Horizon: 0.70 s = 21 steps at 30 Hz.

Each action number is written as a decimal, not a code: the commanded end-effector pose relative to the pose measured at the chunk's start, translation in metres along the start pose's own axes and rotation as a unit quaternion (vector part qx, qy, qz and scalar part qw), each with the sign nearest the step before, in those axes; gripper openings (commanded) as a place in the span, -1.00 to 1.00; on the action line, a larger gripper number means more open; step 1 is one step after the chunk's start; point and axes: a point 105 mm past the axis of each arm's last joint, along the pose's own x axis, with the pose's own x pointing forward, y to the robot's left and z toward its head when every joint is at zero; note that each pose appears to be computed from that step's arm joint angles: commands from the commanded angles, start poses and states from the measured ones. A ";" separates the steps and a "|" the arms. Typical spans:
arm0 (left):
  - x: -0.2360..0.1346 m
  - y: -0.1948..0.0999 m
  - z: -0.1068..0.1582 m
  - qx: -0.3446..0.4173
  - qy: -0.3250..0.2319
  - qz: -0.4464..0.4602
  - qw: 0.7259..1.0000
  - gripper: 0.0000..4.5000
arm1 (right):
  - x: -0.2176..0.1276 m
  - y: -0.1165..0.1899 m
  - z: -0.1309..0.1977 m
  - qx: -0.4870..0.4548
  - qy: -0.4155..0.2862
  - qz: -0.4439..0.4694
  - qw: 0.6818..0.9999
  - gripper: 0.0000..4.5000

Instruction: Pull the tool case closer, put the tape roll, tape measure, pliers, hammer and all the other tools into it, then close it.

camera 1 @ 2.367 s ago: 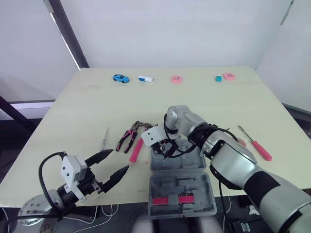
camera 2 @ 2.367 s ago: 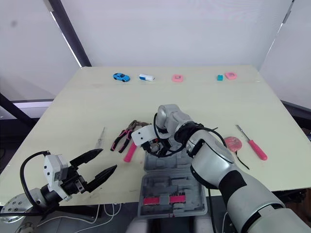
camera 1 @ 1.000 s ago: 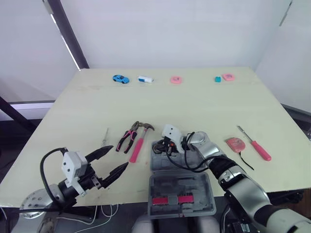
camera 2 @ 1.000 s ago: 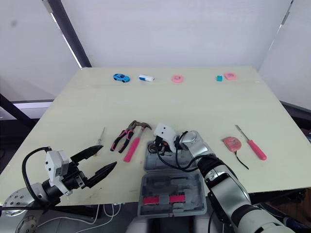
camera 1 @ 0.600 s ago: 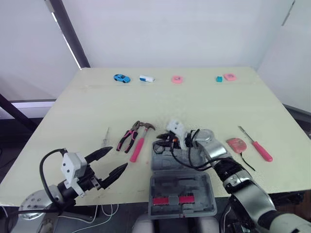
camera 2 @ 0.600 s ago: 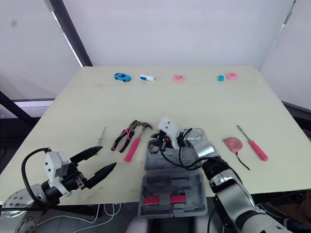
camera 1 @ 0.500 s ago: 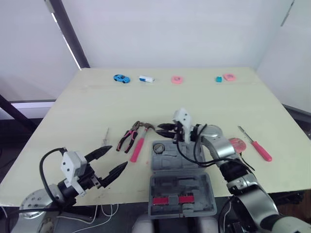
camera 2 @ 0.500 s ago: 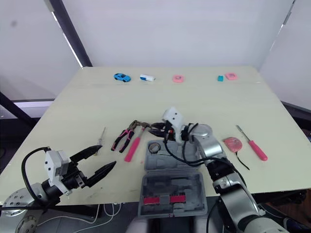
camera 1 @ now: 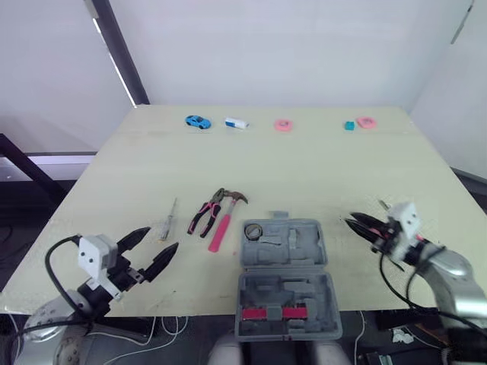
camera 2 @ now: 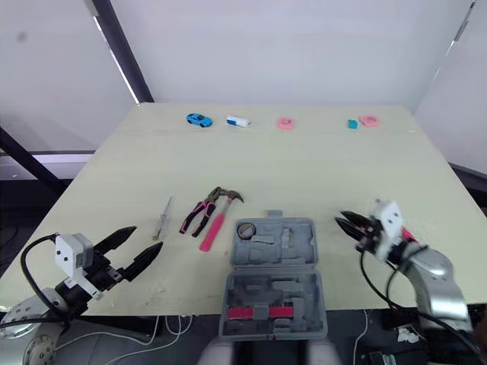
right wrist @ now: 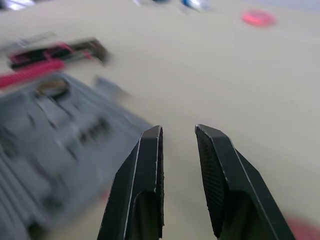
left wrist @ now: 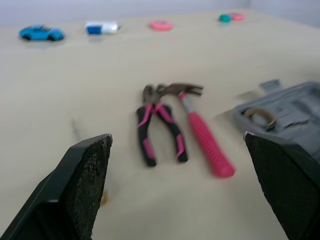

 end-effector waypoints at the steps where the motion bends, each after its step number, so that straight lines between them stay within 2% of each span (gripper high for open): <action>1: -0.005 0.005 0.006 0.025 -0.002 0.004 1.000 1.00 | -0.026 -0.012 0.010 -0.018 -0.027 -0.036 0.999 -0.52; 4: -0.017 0.012 -0.010 0.023 0.034 0.012 0.999 1.00 | -0.075 -0.021 -0.014 0.012 -0.004 -0.097 0.995 -0.52; 5: -0.020 0.014 -0.014 0.022 0.041 0.016 0.999 1.00 | -0.087 -0.022 -0.020 0.022 0.004 -0.111 0.994 -0.26; 6: -0.023 0.016 -0.018 0.019 0.046 0.021 0.999 1.00 | -0.097 -0.020 -0.026 0.026 0.012 -0.119 0.992 -0.17; 9: -0.034 0.022 -0.026 0.011 0.058 0.037 0.998 1.00 | -0.124 -0.019 -0.036 0.047 0.019 -0.151 0.987 0.47; 10: -0.039 0.023 -0.029 0.010 0.064 0.041 0.997 1.00 | -0.131 -0.021 -0.039 0.055 0.018 -0.166 0.984 0.84; 11: -0.044 0.024 -0.032 0.008 0.071 0.043 0.997 1.00 | -0.139 -0.020 -0.042 0.063 0.021 -0.176 0.982 0.93; 16: -0.060 0.030 -0.040 0.002 0.083 0.057 0.995 1.00 | -0.158 -0.014 -0.052 0.083 0.034 -0.192 0.977 0.98; 21: -0.061 0.027 -0.039 0.001 0.082 0.053 0.995 1.00 | -0.161 -0.015 -0.053 0.082 0.036 -0.197 0.976 0.98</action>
